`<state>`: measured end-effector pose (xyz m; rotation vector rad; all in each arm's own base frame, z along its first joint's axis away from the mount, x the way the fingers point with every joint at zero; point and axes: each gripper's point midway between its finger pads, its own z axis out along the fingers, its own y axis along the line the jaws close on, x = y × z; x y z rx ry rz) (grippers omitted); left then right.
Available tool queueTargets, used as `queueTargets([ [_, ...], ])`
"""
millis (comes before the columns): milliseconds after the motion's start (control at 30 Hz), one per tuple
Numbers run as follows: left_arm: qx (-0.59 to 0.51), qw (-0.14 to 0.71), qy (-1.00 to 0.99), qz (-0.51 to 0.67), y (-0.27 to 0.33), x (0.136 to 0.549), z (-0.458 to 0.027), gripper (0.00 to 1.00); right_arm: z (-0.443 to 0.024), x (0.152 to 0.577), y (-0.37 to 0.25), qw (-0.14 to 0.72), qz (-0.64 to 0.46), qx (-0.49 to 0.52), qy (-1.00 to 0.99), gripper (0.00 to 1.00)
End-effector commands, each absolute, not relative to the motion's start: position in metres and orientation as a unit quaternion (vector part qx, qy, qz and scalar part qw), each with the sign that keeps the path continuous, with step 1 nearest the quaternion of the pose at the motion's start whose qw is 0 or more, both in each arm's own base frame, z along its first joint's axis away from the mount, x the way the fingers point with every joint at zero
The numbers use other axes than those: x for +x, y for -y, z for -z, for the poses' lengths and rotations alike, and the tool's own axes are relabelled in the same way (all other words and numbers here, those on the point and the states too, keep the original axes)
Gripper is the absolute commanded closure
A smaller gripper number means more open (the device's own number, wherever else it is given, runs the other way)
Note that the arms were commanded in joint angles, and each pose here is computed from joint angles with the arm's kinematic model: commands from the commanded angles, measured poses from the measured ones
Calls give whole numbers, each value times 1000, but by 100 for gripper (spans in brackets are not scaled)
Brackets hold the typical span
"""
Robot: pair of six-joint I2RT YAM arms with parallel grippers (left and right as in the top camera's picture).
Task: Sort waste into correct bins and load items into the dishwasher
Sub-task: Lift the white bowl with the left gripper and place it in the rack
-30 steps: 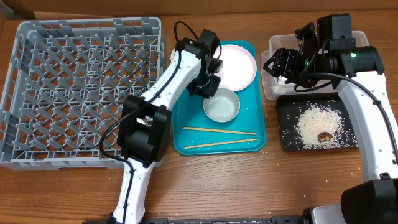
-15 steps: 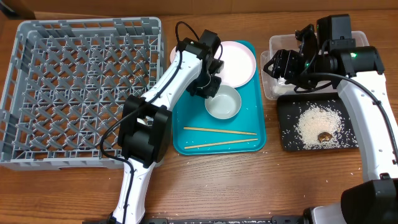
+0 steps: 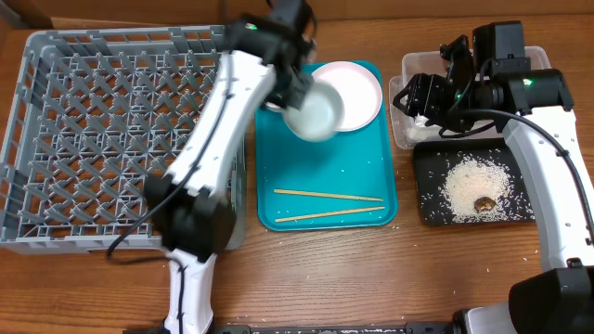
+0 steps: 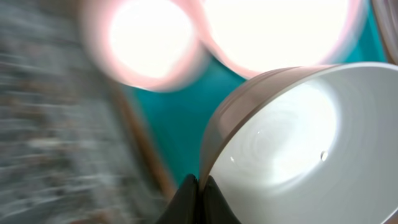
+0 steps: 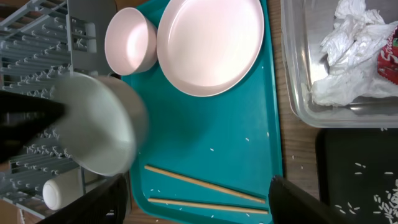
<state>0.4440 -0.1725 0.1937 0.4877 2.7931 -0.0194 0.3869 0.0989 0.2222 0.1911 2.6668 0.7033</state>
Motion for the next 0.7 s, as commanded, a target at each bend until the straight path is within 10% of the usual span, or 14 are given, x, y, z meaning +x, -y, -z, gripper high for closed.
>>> queueTargets([
  [0,17,287,-941,-177,75,468,-278,96,-230,392,-100,206,-251,56,-944,26],
  [233,-207,365,-829,-369,-26,474,-318,96,-232,397,-99,219,-248,54,-942,20],
  [367,-251,382,-769,-447,-47,483,-312,96,-231,399,-94,224,-233,59,-945,0],
  [667,-235,376,-709,-548,-49,518,-257,96,-229,401,-88,228,-214,64,-948,0],
])
